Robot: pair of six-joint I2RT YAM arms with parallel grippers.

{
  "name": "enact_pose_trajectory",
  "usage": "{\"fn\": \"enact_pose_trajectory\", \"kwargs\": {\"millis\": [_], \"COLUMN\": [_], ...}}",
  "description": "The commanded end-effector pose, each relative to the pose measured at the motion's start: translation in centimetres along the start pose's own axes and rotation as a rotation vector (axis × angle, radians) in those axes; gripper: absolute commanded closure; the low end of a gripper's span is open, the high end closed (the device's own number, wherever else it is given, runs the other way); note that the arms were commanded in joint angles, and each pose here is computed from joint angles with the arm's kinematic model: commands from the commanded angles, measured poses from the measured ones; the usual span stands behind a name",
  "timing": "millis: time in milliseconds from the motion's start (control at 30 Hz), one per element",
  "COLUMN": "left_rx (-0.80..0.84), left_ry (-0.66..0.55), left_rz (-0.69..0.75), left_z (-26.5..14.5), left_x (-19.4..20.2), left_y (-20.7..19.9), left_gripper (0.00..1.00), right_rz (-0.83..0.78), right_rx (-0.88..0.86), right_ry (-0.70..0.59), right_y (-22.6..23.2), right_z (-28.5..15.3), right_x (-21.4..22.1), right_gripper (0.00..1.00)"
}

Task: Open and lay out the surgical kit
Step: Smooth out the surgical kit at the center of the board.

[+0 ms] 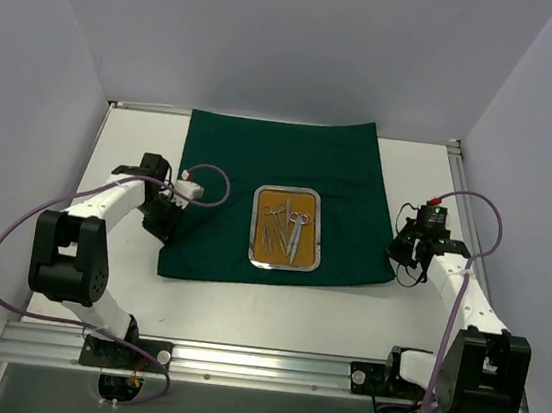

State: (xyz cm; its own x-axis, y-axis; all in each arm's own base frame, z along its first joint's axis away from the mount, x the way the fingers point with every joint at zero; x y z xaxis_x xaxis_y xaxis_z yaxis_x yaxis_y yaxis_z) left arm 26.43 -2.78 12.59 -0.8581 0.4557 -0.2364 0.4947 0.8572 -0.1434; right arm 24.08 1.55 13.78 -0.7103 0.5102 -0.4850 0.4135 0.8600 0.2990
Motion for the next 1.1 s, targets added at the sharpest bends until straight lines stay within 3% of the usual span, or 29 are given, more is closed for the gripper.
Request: {"fn": "enact_pose_trajectory", "kwargs": {"millis": [0, 200, 433, 600, 633, 667, 700, 767, 967, 1033, 1067], "left_rx": [-0.033, -0.023, -0.014, -0.005, -0.003, 0.001, 0.002, 0.002, -0.109, -0.132, -0.120], "left_ry": [0.130, 0.180, 0.227, 0.228, 0.231, 0.235, 0.241, 0.248, 0.158, 0.045, 0.003], "left_rz": [0.060, 0.081, 0.089, 0.088, 0.087, 0.086, 0.085, 0.081, 0.078, 0.061, 0.056], "left_z": [-2.1, -2.6, -2.6, -3.2, -3.2, -3.2, -3.3, -3.4, -6.0, -7.7, -8.2], "left_x": [3.3, 5.0, 6.6, 6.9, 7.0, 7.0, 7.1, 7.1, 4.8, 2.1, 1.1], "left_y": [-0.6, -1.1, -1.6, -2.0, -2.0, -2.1, -2.1, -2.1, -1.2, -0.9, -1.1], "left_gripper": [0.98, 0.98, 0.98, 0.98, 0.95, 0.72, 0.58, 0.34, 0.33, 0.35, 0.38], "right_rz": [0.039, 0.068, 0.086, 0.091, 0.080, 0.077, 0.073, 0.060, 0.001, -0.060, -0.097], "right_rx": [0.066, 0.074, 0.116, 0.122, 0.118, 0.121, 0.125, 0.145, 0.074, -0.009, -0.088], "right_ry": [-0.018, -0.096, -0.102, -0.131, -0.124, -0.120, -0.118, -0.127, -0.232, -0.273, -0.223], "right_y": [-0.4, -0.2, -0.7, -0.5, -0.3, -0.2, -0.1, -0.1, 2.1, 3.7, 4.9], "right_z": [-2.3, -5.1, -7.0, -7.5, -7.5, -7.4, -7.3, -7.3, -8.9, -9.2, -8.5], "right_x": [0.0, -0.4, 1.1, 1.5, 1.7, 1.8, 1.8, 1.7, -0.8, -2.2, -2.1], "right_gripper": [1.00, 1.00, 1.00, 0.94, 0.89, 0.78, 0.60, 0.54, 0.48, 0.48, 0.49]}}
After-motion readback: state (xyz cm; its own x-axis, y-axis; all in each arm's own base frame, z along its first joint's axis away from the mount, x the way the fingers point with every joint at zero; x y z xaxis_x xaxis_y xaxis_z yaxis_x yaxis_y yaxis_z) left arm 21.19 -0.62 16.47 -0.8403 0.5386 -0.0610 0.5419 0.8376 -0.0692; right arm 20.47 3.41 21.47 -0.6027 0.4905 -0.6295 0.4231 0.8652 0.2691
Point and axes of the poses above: each gripper's point midway between its finger pads, its own z axis out along the fingers, its own y axis along the line the jaws close on, x = y × z, the point moved 8 cm from there along -z, back along the fingers, and after that the axes turned 1 degree about -z, right-handed, at the moved point
